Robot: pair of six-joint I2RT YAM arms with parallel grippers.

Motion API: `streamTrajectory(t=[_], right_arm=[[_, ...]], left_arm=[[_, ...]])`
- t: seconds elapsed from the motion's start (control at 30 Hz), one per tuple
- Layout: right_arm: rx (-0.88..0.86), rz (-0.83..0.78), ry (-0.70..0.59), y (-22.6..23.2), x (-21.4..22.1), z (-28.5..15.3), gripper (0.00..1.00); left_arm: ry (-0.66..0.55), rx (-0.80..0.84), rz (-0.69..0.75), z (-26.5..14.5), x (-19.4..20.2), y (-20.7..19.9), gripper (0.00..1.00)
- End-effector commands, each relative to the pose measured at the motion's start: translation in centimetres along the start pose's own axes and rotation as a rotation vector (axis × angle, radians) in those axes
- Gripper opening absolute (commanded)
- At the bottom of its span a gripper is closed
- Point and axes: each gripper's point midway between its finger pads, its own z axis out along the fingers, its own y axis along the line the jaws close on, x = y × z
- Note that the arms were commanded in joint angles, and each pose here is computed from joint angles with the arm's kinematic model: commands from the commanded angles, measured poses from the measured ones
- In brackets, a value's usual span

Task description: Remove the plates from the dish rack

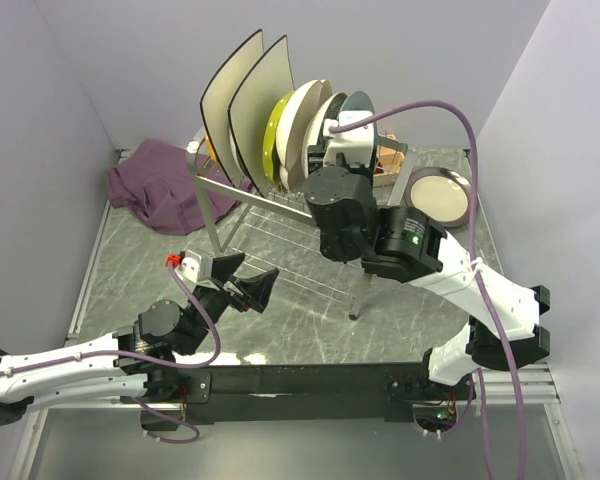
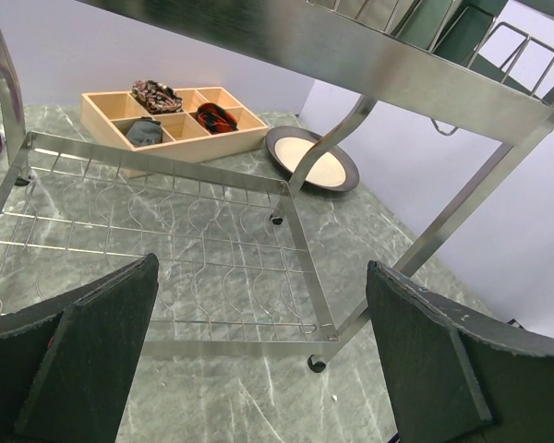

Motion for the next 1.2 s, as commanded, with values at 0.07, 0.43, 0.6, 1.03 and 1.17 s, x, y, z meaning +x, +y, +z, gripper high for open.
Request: streamTrajectory(t=[0.07, 0.43, 0.6, 1.03, 1.17], right_arm=[[0.055, 0.104, -0.052, -3.9, -3.6, -0.6, 0.56], [0.062, 0.078, -0.054, -3.5, -4.1, -0.4, 0.59], [0.07, 0.067, -0.049, -3.5, -3.5, -0.3, 0.56], [0.104, 0.067, 0.043, -3.8, 0.9, 1.2, 0.47], [0.123, 0.057, 0.062, -4.1, 1.5, 1.6, 0.46]], left_arm=[[-0.03, 0.007, -0.023, 0.0, -0.9, -0.3, 0.99], [-0.029, 0.003, -0.018, 0.2, -0.8, -0.4, 0.99], [-0.028, 0.003, -0.017, 0.2, -0.8, -0.4, 0.99], [-0.027, 0.001, -0.016, 0.2, -0.8, -0.3, 0.99], [-0.029, 0.0, -0.018, 0.2, -0.8, -0.3, 0.99]])
